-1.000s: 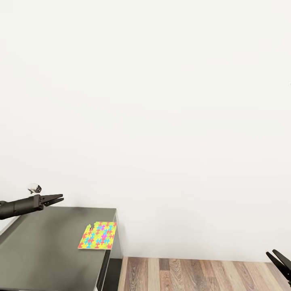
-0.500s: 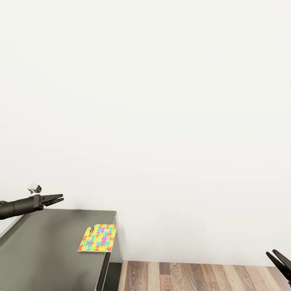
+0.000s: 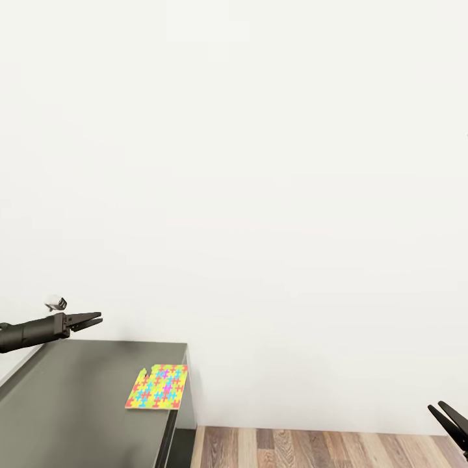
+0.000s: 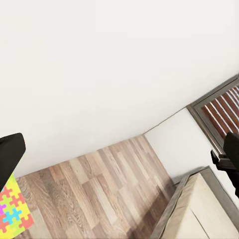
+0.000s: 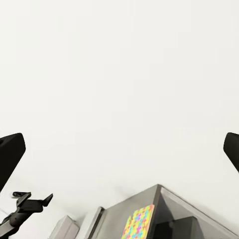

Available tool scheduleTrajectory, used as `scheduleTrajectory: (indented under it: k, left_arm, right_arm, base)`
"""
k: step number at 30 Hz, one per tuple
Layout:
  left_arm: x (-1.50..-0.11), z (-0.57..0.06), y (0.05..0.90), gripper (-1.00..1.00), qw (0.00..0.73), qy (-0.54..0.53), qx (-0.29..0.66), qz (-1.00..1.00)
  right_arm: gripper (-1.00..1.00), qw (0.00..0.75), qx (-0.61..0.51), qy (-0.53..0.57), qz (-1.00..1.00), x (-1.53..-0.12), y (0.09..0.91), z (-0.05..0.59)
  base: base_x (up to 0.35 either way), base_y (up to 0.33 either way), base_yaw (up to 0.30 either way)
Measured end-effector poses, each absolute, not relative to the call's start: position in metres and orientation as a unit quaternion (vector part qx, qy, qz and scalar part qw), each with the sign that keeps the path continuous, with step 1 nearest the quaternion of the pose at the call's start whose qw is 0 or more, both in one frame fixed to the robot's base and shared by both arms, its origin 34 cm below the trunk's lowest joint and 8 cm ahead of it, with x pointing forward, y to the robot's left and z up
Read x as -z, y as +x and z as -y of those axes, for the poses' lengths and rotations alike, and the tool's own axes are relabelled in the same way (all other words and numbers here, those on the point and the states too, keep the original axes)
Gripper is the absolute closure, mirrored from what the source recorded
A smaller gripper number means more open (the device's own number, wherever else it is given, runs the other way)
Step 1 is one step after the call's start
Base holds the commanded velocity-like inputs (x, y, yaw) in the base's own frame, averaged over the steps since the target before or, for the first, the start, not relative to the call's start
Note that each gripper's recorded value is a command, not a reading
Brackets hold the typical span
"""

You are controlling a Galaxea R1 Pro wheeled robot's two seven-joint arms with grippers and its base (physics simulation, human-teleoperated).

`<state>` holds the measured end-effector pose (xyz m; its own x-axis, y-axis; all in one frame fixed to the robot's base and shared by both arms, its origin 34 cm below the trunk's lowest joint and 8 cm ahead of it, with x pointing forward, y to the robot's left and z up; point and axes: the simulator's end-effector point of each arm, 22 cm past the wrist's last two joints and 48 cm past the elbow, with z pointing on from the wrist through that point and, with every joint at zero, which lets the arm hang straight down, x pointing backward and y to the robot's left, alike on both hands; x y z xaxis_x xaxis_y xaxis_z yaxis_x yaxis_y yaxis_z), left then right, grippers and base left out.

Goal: Put all the toys in the child's room - the three board games (two on the bed and one on the table), the two jigsaw puzzles on the table, and the tennis ball on the table - inside the toy box on the table in the child's room.

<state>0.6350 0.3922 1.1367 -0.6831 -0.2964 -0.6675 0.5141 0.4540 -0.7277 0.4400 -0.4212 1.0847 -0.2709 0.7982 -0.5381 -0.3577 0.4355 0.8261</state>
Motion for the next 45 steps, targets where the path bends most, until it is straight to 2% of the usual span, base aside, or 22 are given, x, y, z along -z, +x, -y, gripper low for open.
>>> scheduleTrajectory:
  k: [21,45]
  left_arm:
    - [-1.144,-0.386,0.634,-1.0,0.395,0.078,0.521,-0.753]
    - [-1.144,-0.386,0.634,-1.0,0.395,0.078,0.521,-0.753]
  right_arm:
    - [-1.0,0.58,-0.498,0.179,-0.619,-1.086,0.439,0.423]
    - [-1.0,0.547,-0.47,0.175,-0.67,-1.06,0.444,0.414]
  base:
    - [0.0,0.0,0.0]
    - [0.0,0.0,0.0]
